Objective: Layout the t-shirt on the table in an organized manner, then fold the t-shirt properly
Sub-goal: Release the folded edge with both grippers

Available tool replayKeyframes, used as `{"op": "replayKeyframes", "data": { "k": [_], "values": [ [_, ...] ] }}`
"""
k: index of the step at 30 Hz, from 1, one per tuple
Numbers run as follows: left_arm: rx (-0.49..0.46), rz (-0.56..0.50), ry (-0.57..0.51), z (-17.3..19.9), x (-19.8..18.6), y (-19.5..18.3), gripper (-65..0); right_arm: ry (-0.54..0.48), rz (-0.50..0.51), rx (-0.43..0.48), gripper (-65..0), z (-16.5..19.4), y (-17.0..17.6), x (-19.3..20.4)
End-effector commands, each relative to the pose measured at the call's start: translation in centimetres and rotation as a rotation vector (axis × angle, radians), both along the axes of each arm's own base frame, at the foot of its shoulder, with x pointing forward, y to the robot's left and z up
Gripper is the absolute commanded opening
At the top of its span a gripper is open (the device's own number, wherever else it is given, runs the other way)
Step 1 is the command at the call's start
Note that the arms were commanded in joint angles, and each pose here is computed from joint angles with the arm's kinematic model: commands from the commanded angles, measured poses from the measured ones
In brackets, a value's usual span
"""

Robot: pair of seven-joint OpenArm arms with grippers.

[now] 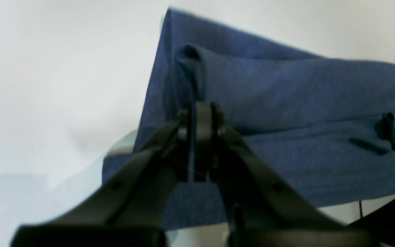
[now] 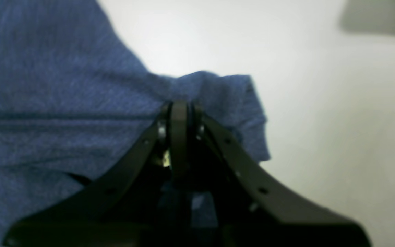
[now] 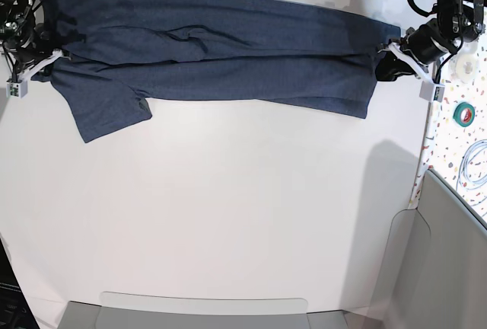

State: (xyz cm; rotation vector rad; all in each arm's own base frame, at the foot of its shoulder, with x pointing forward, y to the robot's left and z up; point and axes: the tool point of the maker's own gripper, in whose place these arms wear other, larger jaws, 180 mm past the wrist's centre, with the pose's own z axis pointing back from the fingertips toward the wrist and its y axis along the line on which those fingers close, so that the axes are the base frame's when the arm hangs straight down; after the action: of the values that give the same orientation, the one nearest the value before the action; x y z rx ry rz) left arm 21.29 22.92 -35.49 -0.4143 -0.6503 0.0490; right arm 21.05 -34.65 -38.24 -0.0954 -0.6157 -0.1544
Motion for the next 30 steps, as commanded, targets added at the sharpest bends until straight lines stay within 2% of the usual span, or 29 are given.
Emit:
{"op": "replayKeyframes", "data": {
  "k": [1,8,10,17,20,25,28,30],
  "values": [
    [0.004,-0.002,-0.028,0.7,0.5,0.3,-64.1,-0.031,0.008,-0.030,-65.0,1.2,-0.7,0.7],
    [0.002,0.023,0.005,-0.3,0.1,1.0,-63.9,-0.033,0.009,-0.024,-64.8,1.2,-0.6,0.7],
    [0.002,0.023,0.005,-0.3,0.1,1.0,-63.9,-0.030,0.012,-0.025,-61.2,1.2,-0.5,0.6],
    [0.002,0.023,0.005,-0.3,0.1,1.0,-63.9,-0.061,0.042,-0.069,-28.0,3.0,-0.4,0.9],
    [0.002,0.023,0.005,-0.3,0.1,1.0,-63.9,-0.095,0.044,-0.105,-19.5,4.6,-0.8,1.4],
    [0.002,0.023,0.006,-0.4,0.1,1.1,-63.9,-0.201,-0.012,-0.143,-18.5,8.0,-3.1,3.3],
    [0.002,0.023,0.006,-0.4,0.1,1.1,-63.9,-0.251,-0.028,-0.118,-18.5,8.8,-3.2,5.3],
    [0.002,0.023,0.006,-0.4,0.1,1.1,-63.9,-0.286,-0.045,-0.062,-18.5,8.8,-3.1,6.9]
  ]
}}
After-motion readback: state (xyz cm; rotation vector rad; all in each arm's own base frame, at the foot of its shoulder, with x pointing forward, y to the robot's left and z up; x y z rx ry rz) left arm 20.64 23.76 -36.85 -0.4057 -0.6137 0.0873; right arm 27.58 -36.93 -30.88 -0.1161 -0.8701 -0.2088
